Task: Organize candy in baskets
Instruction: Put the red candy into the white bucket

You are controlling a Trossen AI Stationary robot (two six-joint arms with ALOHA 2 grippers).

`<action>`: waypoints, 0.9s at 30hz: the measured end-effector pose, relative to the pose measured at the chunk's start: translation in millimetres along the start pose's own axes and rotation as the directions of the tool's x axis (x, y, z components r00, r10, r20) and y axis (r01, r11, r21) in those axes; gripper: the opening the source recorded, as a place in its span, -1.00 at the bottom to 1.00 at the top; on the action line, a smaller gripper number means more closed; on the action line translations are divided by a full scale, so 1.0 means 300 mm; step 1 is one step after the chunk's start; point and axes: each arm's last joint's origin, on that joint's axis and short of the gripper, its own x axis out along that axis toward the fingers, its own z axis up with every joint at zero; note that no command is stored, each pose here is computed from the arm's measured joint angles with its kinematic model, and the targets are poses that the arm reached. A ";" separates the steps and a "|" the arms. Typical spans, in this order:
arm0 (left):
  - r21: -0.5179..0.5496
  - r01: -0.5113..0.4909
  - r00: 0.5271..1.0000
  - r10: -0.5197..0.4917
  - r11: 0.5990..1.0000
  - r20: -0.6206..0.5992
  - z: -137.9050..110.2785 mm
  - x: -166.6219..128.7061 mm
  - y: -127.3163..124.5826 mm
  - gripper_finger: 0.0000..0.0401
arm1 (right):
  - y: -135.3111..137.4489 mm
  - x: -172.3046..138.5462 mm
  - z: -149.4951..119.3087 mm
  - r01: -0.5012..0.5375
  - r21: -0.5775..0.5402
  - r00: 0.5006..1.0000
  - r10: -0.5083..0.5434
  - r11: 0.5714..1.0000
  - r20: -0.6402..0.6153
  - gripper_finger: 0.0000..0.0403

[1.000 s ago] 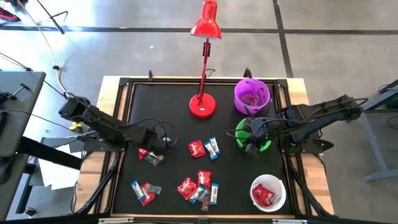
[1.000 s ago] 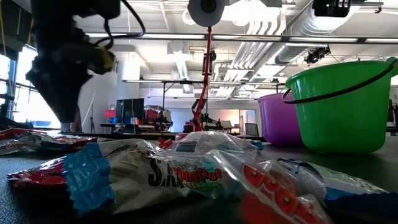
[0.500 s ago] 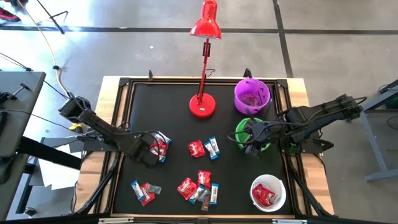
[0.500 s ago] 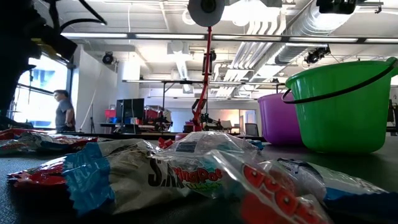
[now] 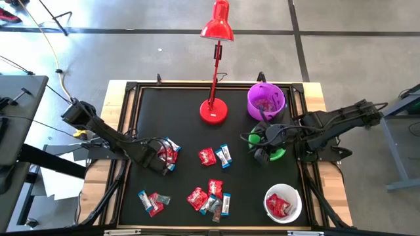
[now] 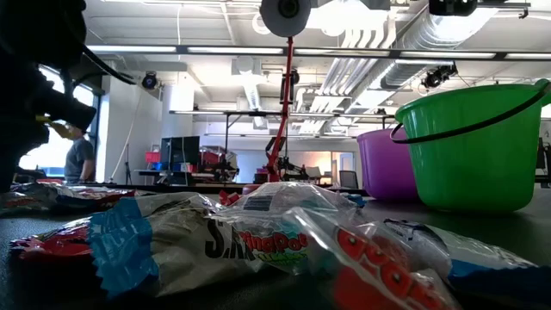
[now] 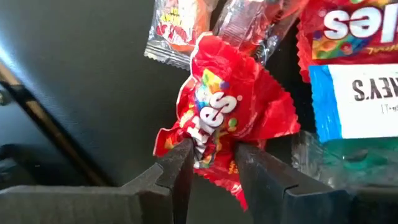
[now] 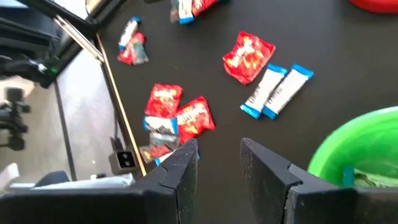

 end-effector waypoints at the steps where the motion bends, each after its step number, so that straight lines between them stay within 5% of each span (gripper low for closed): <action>1: -0.006 0.004 1.000 -0.004 1.000 -0.005 0.000 0.010 0.004 -0.42 | 0.000 0.000 0.004 -0.005 0.004 1.000 0.005 1.000 0.008 -0.42; 10: -0.079 -0.016 1.000 0.015 0.997 -0.013 -0.002 0.018 0.012 -0.46 | 0.005 0.000 0.027 -0.017 0.018 0.997 0.015 1.000 0.082 -0.42; 20: -0.179 -0.024 1.000 0.023 0.984 -0.009 -0.002 0.019 0.014 -0.95 | 0.003 0.000 0.029 0.005 0.019 0.994 -0.007 1.000 0.108 -0.42; 27: -0.222 -0.015 1.000 0.015 0.975 -0.003 0.007 -0.012 -0.004 -0.96 | 0.003 0.000 0.029 0.007 0.009 0.994 -0.008 1.000 0.108 -0.42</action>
